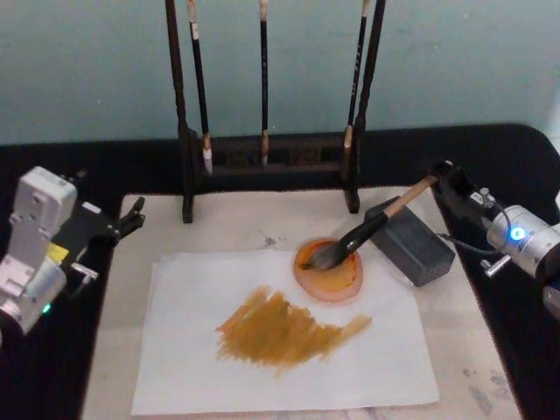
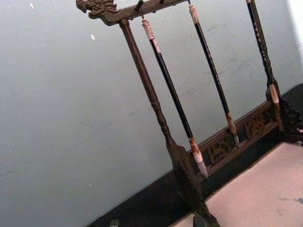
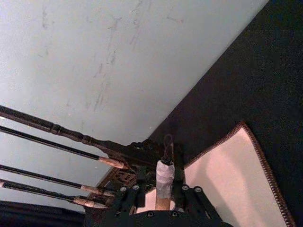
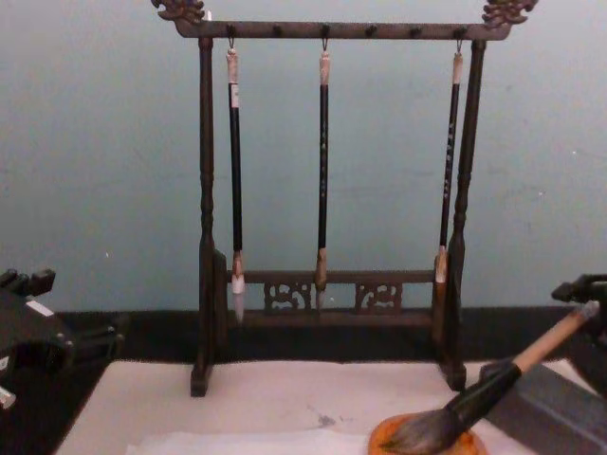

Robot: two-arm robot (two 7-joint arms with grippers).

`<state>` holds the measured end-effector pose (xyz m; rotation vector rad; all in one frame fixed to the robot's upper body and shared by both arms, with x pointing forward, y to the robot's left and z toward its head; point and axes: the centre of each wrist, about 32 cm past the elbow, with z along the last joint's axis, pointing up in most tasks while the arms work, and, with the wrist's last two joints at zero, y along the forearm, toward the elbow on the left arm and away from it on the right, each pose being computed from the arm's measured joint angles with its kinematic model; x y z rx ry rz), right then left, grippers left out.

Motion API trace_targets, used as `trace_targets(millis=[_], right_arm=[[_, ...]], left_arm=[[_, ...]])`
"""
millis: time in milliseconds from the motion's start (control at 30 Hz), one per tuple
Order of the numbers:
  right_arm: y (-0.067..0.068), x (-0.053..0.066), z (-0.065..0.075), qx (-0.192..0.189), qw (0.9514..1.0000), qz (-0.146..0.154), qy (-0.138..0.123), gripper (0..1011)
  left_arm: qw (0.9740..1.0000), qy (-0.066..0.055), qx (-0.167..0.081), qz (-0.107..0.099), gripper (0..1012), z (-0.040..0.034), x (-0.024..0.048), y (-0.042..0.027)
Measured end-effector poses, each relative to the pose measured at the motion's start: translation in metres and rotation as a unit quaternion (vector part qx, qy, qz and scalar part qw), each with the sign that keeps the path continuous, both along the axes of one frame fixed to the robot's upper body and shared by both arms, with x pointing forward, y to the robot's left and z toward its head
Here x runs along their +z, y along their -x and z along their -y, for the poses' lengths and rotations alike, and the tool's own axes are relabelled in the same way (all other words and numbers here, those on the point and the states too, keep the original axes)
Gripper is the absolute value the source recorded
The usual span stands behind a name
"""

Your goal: Pick up the brush from the inkstone, write on the paper, then place the brush back to its original position.

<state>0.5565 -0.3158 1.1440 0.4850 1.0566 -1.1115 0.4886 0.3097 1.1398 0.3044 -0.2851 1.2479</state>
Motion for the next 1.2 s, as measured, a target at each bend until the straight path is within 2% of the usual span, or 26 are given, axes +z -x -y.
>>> trace_targets(millis=[67,200,333,367,467,633,667,767,1200], right_arm=[[0.0000,0.0000,-0.0001,0.000,1.0000,0.000,0.000,405],[0.0000,0.0001,-0.0002,0.000,1.0000,0.000,0.000,502],[0.0001,0.0000,-0.0003,0.000,1.0000,0.000,0.000,667],[0.0001,0.0000,-0.0003,0.000,1.0000,0.000,0.000,667],[0.0002,-0.0001,-0.0002,0.000,1.0000,0.000,0.000,788],[0.0001,0.0000,-0.0002,0.000,1.0000,0.000,0.000,908],[0.0001,0.0000,-0.0002,0.000,1.0000,0.000,0.000,958],[0.0001,0.0000,-0.0002,0.000,1.0000,0.000,0.000,999],[0.0001,0.0000,-0.0001,0.000,1.0000,0.000,0.000,1000]], left_arm=[[1.0000,0.000,0.000,0.000,1010,0.0000,0.0000,0.0000],[1.0000,0.000,0.000,0.000,1010,0.0000,0.0000,0.0000],[1.0000,0.000,0.000,0.000,1010,0.0000,0.0000,0.0000],[1.0000,0.000,0.000,0.000,1010,0.0000,0.0000,0.0000],[1.0000,0.000,0.000,0.000,1010,0.0000,0.0000,0.0000],[1.0000,0.000,0.000,0.000,1010,0.0000,0.0000,0.0000],[1.0000,0.000,0.000,0.000,1010,0.0000,0.0000,0.0000],[1.0000,0.000,0.000,0.000,1010,0.0000,0.0000,0.0000],[1.0000,0.000,0.000,0.000,1010,0.0000,0.0000,0.0000]])
